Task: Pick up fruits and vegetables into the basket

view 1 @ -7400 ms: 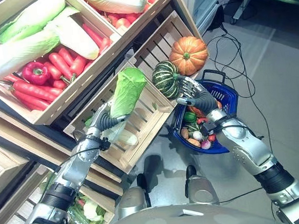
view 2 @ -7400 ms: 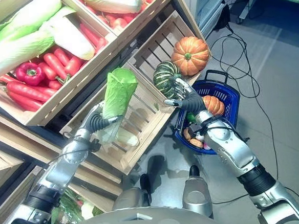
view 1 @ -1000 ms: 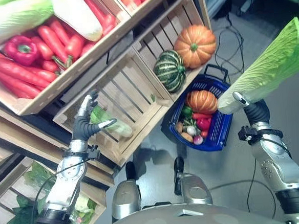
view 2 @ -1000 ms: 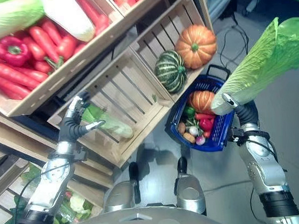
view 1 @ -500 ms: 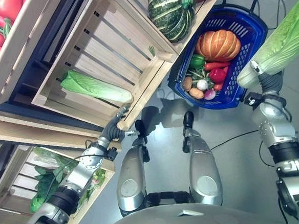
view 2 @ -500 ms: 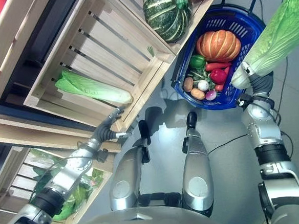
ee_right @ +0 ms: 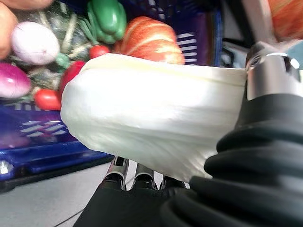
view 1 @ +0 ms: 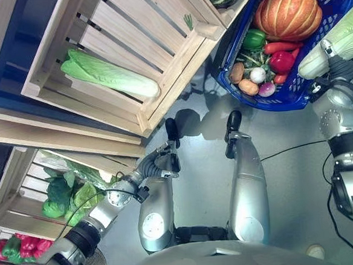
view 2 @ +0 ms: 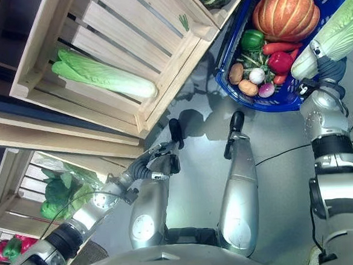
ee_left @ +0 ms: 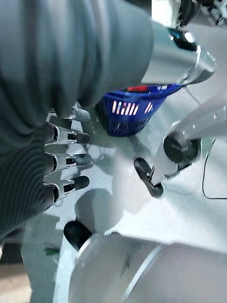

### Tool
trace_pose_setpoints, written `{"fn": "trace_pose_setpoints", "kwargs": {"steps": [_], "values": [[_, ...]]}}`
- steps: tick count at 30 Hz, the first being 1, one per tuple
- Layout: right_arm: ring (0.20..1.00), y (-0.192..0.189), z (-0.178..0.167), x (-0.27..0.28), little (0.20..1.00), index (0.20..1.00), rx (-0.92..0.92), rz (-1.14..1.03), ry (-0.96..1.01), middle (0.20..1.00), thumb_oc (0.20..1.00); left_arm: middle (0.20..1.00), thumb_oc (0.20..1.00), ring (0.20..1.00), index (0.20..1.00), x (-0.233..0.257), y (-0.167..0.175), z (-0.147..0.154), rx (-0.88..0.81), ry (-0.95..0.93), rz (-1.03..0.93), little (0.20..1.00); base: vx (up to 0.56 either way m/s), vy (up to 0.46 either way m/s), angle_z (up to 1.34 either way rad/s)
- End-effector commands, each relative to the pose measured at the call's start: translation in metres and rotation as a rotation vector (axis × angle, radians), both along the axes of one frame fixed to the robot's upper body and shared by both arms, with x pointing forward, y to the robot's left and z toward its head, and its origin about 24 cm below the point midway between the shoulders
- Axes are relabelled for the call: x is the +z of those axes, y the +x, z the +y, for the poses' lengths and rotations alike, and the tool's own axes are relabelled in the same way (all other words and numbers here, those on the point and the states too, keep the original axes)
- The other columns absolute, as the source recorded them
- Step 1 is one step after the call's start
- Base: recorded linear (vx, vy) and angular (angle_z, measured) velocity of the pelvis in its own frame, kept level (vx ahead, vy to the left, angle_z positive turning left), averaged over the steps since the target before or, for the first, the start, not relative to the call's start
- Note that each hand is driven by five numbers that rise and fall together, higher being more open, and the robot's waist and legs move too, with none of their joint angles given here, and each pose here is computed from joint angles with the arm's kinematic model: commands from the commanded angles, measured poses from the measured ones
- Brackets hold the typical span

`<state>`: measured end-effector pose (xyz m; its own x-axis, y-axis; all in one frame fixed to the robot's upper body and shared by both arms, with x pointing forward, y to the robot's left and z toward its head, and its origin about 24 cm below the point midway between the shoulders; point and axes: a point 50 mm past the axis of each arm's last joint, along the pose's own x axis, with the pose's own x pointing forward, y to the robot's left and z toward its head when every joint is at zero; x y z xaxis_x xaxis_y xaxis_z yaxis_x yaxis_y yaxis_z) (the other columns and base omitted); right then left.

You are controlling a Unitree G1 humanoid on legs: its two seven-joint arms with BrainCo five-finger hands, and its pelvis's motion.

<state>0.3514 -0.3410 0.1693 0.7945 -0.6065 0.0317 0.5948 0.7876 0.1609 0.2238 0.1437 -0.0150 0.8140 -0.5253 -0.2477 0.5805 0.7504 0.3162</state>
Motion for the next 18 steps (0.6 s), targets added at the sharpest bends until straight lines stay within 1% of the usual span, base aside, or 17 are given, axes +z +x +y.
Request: {"fn": "trace_pose_setpoints", "kwargs": {"steps": [1, 6, 12, 15, 18], "values": [[0.2, -0.011, -0.032, 0.029, 0.2, 0.2, -0.025, -0.029, -0.027, 0.2, 0.2, 1.0, 1.0, 1.0, 1.0, -0.004, -0.017, -0.026, -0.057, -0.088, 0.013, 1.0, 0.0, -0.055, 0.09], [0.2, -0.011, -0.044, 0.025, 0.2, 0.2, -0.027, 0.018, 0.026, 0.2, 0.2, 1.0, 1.0, 1.0, 1.0, -0.001, -0.02, -0.03, -0.09, -0.071, -0.02, 1.0, -0.01, -0.06, 0.09], [0.2, -0.009, -0.045, 0.015, 0.2, 0.2, 0.034, 0.107, 0.063, 0.2, 0.2, 1.0, 1.0, 1.0, 1.0, 0.0, -0.019, -0.03, -0.092, -0.056, -0.035, 1.0, 0.0, -0.048, 0.06], [0.2, -0.01, -0.045, 0.0, 0.2, 0.2, 0.069, 0.181, 0.139, 0.2, 0.2, 1.0, 1.0, 1.0, 1.0, 0.0, -0.018, -0.03, -0.098, -0.036, -0.047, 1.0, 0.0, -0.07, 0.05], [0.2, -0.012, -0.046, -0.006, 0.2, 0.2, 0.063, 0.222, 0.152, 0.2, 0.2, 1.0, 1.0, 1.0, 1.0, 0.0, -0.017, -0.029, -0.099, -0.031, -0.059, 1.0, 0.0, -0.039, 0.08]]}}
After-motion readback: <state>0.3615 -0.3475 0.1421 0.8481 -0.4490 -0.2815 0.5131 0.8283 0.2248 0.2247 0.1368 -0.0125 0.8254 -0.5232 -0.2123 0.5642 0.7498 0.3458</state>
